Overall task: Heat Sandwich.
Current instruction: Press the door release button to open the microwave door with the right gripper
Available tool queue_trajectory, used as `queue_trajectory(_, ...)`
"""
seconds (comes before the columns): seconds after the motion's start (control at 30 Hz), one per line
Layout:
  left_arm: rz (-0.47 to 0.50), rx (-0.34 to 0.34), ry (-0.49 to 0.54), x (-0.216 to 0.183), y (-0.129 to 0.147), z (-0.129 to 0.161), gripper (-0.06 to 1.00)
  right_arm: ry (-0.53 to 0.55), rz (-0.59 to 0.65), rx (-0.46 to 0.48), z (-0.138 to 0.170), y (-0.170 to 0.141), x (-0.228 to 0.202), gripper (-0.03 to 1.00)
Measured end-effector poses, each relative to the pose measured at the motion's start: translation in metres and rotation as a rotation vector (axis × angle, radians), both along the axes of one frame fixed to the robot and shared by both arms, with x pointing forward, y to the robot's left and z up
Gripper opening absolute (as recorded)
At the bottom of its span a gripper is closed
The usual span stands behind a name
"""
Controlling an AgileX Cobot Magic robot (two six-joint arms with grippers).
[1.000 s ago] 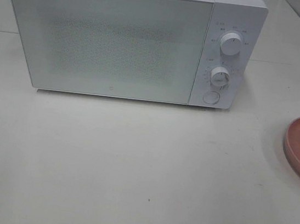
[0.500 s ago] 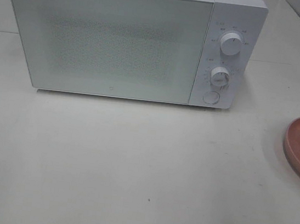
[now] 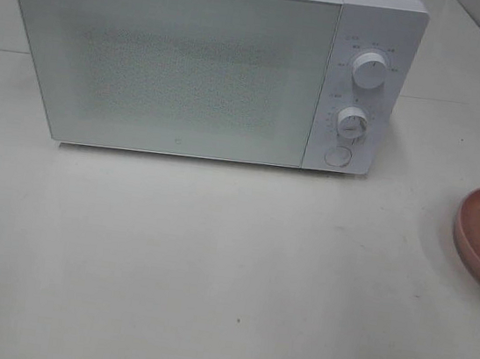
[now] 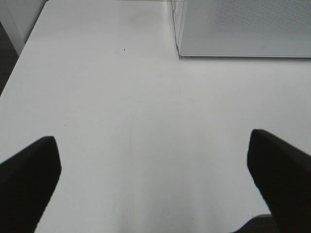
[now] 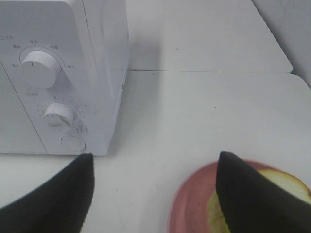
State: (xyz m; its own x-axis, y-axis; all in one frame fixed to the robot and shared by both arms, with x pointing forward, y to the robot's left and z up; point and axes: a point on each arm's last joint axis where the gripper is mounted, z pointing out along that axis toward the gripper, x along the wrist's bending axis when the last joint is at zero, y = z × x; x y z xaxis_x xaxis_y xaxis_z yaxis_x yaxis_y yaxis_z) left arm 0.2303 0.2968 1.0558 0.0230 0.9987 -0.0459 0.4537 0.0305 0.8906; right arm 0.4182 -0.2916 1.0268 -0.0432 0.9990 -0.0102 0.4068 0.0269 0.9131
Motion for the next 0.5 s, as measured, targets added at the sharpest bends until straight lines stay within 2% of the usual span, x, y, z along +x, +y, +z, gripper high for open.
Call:
queue_trajectory(0.33, 0.0, 0.0, 0.0, 0.0, 0.0, 0.0, 0.99, -0.105, 0.019, 0.024, -0.012, 0.003, 0.028, 0.69)
queue_trajectory(0.5, 0.0, 0.0, 0.0, 0.0, 0.0, 0.0, 0.99, -0.175, 0.029, 0.054, -0.031, 0.007, 0.03, 0.69)
